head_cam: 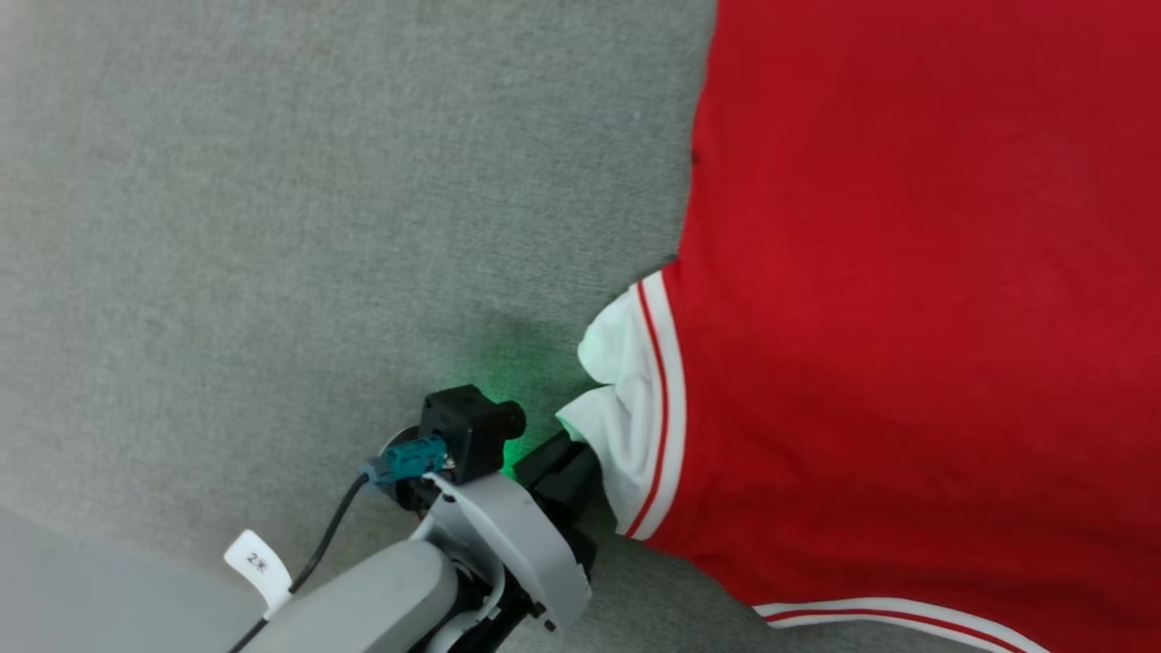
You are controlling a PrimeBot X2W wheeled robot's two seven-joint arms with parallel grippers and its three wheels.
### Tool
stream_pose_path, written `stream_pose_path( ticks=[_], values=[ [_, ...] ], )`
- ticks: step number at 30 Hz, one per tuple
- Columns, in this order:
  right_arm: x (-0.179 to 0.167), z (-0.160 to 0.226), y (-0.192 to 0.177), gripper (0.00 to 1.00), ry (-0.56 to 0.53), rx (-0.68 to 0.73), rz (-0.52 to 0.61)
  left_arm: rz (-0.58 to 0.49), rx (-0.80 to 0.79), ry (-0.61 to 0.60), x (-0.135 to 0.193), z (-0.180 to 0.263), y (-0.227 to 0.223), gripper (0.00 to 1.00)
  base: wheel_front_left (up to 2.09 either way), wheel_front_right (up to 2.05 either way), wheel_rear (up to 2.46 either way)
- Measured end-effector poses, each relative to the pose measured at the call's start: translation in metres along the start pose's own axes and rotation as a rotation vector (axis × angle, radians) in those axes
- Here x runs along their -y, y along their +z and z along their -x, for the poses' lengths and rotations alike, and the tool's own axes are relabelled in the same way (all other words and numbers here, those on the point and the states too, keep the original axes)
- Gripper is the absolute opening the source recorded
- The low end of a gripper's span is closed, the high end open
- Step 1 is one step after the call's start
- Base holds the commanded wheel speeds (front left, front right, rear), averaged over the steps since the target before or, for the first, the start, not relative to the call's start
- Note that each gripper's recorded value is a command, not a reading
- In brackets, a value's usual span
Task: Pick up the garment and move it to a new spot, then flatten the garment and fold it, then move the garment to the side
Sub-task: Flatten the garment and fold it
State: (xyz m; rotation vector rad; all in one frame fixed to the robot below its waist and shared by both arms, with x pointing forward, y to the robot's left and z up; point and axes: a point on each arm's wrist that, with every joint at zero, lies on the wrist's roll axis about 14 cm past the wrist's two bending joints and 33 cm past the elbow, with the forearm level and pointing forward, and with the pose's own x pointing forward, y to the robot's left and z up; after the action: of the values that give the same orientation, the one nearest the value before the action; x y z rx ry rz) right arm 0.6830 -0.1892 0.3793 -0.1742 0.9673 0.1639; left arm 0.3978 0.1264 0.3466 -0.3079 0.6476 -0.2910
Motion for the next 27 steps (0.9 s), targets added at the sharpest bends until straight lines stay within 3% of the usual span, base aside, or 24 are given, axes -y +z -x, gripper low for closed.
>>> stream_pose_path(
  ticks=[3,4,5,17,27],
  values=[
    [-0.007,-0.017,-0.002,1.0,0.015,-0.019,-0.007,0.012,-0.01,0.007,-0.004,-0.003,-0.005,0.0,0.0,0.0,0.0],
    [-0.009,-0.022,-0.001,0.69,0.02,-0.017,-0.008,0.014,-0.013,0.01,-0.005,-0.004,-0.006,0.0,0.0,0.0,0.0],
    [-0.011,-0.025,0.001,0.0,0.024,-0.011,-0.012,0.015,-0.015,0.011,-0.006,-0.004,-0.007,0.0,0.0,0.0,0.0],
    [-0.017,-0.013,-0.004,0.0,0.041,0.074,0.014,0.025,0.056,0.022,-0.007,-0.004,0.006,0.0,0.0,0.0,0.0],
    [0.0,0.054,-0.069,0.0,0.07,0.013,0.13,0.022,0.112,0.047,-0.007,0.012,0.023,0.0,0.0,0.0,0.0]
  ],
)
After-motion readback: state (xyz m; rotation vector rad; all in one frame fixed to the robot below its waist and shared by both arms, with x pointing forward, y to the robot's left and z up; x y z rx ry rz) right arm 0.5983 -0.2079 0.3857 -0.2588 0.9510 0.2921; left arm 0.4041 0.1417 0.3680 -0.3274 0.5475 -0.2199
